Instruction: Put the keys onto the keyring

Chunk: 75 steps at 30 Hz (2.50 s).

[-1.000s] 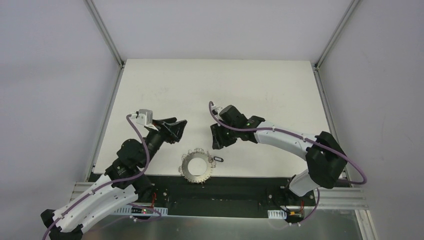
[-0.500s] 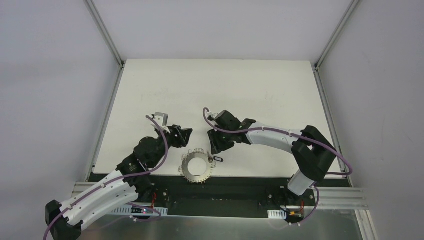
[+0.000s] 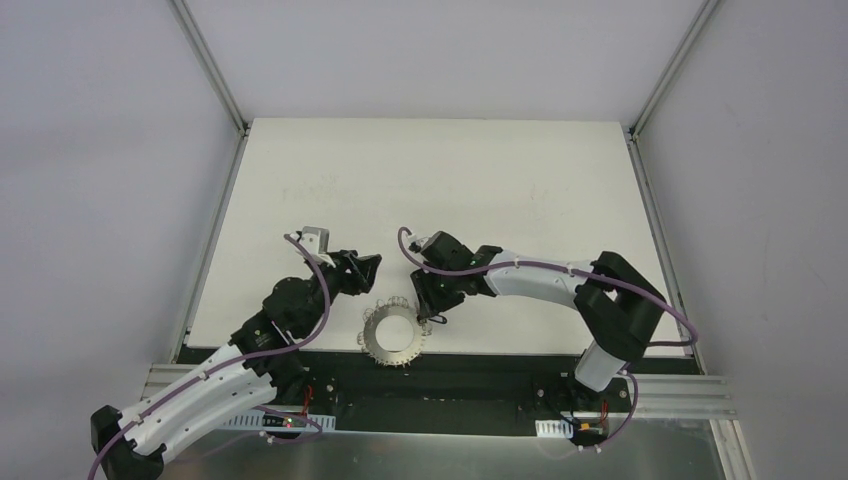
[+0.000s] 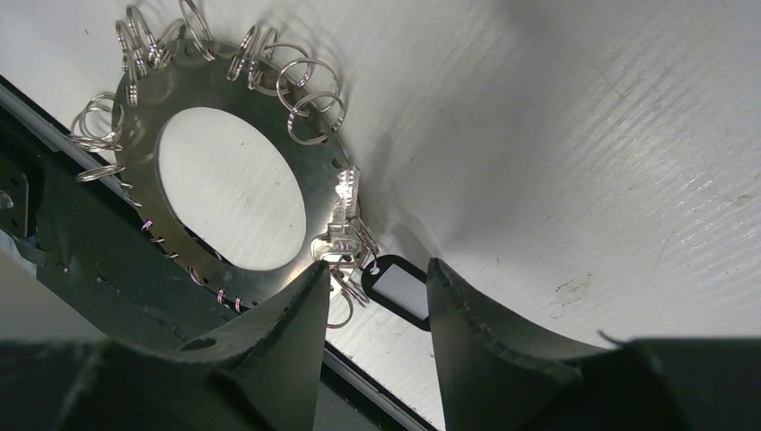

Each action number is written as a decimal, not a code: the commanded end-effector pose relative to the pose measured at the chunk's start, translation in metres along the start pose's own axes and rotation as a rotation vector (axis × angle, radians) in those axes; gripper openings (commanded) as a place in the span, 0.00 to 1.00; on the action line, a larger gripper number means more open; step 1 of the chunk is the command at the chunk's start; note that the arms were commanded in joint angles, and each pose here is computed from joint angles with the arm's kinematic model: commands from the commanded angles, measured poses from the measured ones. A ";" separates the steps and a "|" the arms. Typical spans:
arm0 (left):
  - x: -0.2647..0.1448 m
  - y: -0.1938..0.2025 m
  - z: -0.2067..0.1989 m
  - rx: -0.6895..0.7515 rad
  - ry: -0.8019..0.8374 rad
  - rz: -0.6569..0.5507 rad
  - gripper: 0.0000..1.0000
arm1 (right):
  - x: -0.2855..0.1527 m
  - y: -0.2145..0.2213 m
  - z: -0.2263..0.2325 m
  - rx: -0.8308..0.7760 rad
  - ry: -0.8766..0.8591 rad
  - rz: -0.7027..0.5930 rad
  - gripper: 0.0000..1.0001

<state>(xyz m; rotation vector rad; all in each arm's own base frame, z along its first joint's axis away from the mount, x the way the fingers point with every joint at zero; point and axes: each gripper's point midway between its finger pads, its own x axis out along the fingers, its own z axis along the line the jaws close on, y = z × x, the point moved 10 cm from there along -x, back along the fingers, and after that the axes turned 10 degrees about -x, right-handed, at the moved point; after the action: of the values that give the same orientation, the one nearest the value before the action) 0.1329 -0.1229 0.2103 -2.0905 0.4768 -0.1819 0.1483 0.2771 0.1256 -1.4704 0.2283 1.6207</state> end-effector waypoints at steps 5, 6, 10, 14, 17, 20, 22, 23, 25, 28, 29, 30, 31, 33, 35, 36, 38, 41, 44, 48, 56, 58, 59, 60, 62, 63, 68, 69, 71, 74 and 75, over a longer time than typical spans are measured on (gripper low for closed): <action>0.000 0.000 0.002 0.015 -0.008 -0.025 0.60 | 0.007 0.000 0.001 0.013 0.040 0.011 0.43; 0.000 0.000 0.002 0.016 -0.009 -0.024 0.60 | 0.009 0.000 0.001 0.011 0.042 0.013 0.43; 0.001 0.000 0.002 0.017 -0.010 -0.021 0.60 | 0.011 -0.001 0.002 0.005 0.037 0.005 0.41; 0.001 0.001 0.002 0.019 -0.014 -0.019 0.61 | 0.008 -0.006 0.004 -0.026 0.043 -0.030 0.40; 0.002 0.001 0.003 0.022 -0.017 -0.018 0.61 | 0.004 -0.010 0.004 -0.058 0.068 -0.049 0.38; 0.002 0.002 0.003 0.024 -0.019 -0.018 0.60 | 0.000 -0.014 0.003 -0.082 0.086 -0.077 0.36; 0.002 0.002 0.003 0.025 -0.020 -0.019 0.61 | -0.002 -0.015 0.002 -0.097 0.092 -0.089 0.36; 0.002 0.002 0.004 0.027 -0.023 -0.018 0.61 | -0.003 -0.016 0.003 -0.105 0.093 -0.097 0.36; 0.002 0.002 0.003 0.028 -0.023 -0.018 0.60 | -0.005 -0.017 0.004 -0.120 0.086 -0.109 0.36; 0.002 0.001 0.003 0.029 -0.022 -0.018 0.61 | -0.006 -0.018 0.006 -0.143 0.077 -0.120 0.35; 0.002 0.001 0.003 0.028 -0.024 -0.020 0.61 | -0.006 -0.019 0.006 -0.152 0.076 -0.123 0.35; 0.002 0.002 0.004 0.030 -0.025 -0.017 0.61 | -0.006 -0.020 0.007 -0.160 0.073 -0.126 0.35; 0.001 0.002 0.004 0.031 -0.027 -0.019 0.61 | -0.006 -0.020 0.008 -0.169 0.072 -0.130 0.35; 0.001 0.002 0.004 0.031 -0.027 -0.019 0.61 | -0.008 -0.021 0.011 -0.187 0.060 -0.144 0.35; 0.001 0.001 0.004 0.029 -0.026 -0.022 0.61 | -0.010 -0.022 0.014 -0.204 0.038 -0.152 0.35; 0.001 0.001 0.004 0.029 -0.025 -0.021 0.61 | -0.011 -0.022 0.016 -0.218 0.029 -0.151 0.36; 0.001 0.001 0.004 0.030 -0.024 -0.020 0.61 | -0.012 -0.021 0.017 -0.236 0.016 -0.139 0.36; 0.000 0.001 0.004 0.029 -0.018 -0.019 0.61 | -0.014 -0.018 0.017 -0.285 0.010 -0.109 0.36; -0.001 0.001 0.004 0.029 -0.018 -0.020 0.61 | -0.021 -0.014 0.017 -0.342 -0.012 -0.079 0.35; -0.001 0.001 0.004 0.029 -0.018 -0.021 0.61 | -0.036 -0.010 0.016 -0.418 -0.011 -0.110 0.36; -0.003 0.000 0.005 0.024 -0.020 -0.028 0.60 | -0.034 -0.014 0.030 -0.514 -0.044 -0.231 0.39; -0.005 -0.002 0.006 0.024 -0.027 -0.038 0.60 | -0.030 -0.017 0.032 -0.519 -0.047 -0.228 0.39; -0.006 -0.002 0.007 0.025 -0.032 -0.045 0.60 | -0.027 -0.018 0.033 -0.519 -0.050 -0.231 0.39; -0.007 -0.004 0.008 0.024 -0.039 -0.053 0.60 | -0.023 -0.020 0.033 -0.518 -0.052 -0.238 0.39; -0.010 -0.005 0.010 0.023 -0.046 -0.066 0.60 | -0.017 -0.022 0.034 -0.517 -0.060 -0.249 0.40; -0.011 -0.006 0.011 0.022 -0.048 -0.073 0.60 | -0.014 -0.023 0.035 -0.517 -0.059 -0.260 0.40; -0.013 -0.007 0.012 0.020 -0.052 -0.085 0.60 | 0.000 -0.029 0.034 -0.517 -0.049 -0.322 0.42; -0.013 -0.007 0.012 0.021 -0.050 -0.082 0.60 | 0.002 -0.030 0.034 -0.516 -0.047 -0.325 0.42; -0.012 -0.007 0.011 0.021 -0.051 -0.078 0.60 | 0.006 -0.032 0.035 -0.517 -0.055 -0.323 0.43; -0.011 -0.006 0.011 0.022 -0.050 -0.074 0.59 | 0.011 -0.031 0.037 -0.512 -0.082 -0.288 0.43; -0.011 -0.006 0.011 0.023 -0.050 -0.072 0.59 | 0.012 -0.029 0.037 -0.508 -0.096 -0.273 0.43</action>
<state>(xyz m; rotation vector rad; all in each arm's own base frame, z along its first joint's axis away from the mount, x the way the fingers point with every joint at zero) 0.1265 -0.1069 0.2125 -2.1009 0.3817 -0.1817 0.1426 0.3128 0.1333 -1.7436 -0.4003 1.5721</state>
